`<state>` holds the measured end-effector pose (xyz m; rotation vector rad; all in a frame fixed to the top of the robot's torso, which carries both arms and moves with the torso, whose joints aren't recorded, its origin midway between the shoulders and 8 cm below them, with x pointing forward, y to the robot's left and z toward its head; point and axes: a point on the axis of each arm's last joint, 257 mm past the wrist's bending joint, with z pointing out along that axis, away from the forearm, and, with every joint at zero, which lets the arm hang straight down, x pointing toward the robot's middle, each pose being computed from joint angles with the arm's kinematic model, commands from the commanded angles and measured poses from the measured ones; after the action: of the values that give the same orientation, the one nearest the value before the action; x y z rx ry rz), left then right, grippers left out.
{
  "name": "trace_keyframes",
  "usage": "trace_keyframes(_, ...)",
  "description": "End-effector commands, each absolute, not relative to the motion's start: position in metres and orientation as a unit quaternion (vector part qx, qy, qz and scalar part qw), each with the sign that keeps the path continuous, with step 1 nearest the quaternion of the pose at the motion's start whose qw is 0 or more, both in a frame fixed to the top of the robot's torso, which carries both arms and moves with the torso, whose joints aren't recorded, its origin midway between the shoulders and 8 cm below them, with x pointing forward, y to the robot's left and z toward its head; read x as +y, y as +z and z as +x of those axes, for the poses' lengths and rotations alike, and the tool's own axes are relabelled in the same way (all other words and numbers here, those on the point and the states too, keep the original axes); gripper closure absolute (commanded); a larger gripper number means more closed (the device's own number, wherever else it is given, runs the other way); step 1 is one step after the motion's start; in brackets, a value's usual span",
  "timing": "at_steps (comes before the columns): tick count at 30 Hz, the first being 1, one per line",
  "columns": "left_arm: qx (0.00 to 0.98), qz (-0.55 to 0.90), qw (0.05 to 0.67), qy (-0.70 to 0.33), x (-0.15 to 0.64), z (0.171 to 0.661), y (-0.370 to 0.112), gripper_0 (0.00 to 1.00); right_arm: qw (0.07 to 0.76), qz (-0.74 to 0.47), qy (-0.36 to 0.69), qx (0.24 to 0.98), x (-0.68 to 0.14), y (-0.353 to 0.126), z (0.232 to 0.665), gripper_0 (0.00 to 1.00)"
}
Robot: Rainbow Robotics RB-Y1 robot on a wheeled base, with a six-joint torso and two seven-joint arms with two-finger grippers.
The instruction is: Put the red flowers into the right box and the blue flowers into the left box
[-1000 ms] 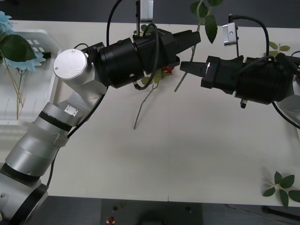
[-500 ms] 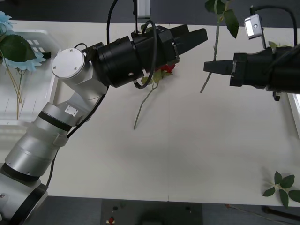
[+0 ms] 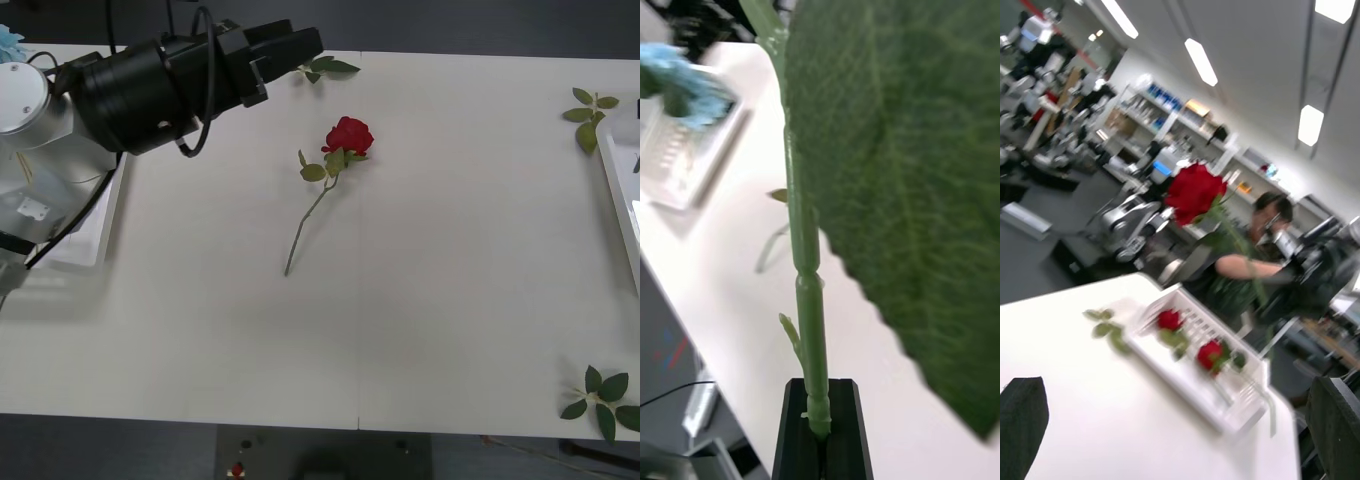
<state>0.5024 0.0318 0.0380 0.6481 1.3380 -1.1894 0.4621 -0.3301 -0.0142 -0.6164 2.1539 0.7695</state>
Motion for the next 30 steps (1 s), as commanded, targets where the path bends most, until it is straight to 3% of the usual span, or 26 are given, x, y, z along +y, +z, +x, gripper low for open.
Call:
trace_keyframes(1, 0.635, 0.266, 0.554, -0.467, 0.076, 0.510, 0.009, 0.00, 0.384, -0.212, 0.206, 0.875, -0.380, 0.018, 0.469, 1.00)
trace_keyframes(16, 0.851, 0.166, 0.412, -0.280, 0.159, 0.547, -0.106, 0.00, 0.297, 0.024, -0.024, 0.954, -0.577, -0.011, 0.443, 1.00)
trace_keyframes(24, 0.917, 0.061, 0.331, -0.213, 0.147, 0.538, -0.126, 0.00, 0.285, 0.089, -0.096, 0.950, -0.649, -0.053, 0.436, 1.00)
trace_keyframes(30, 0.931, 0.032, 0.318, -0.176, 0.121, 0.542, -0.128, 0.00, 0.294, 0.111, -0.129, 0.941, -0.682, -0.089, 0.439, 1.00)
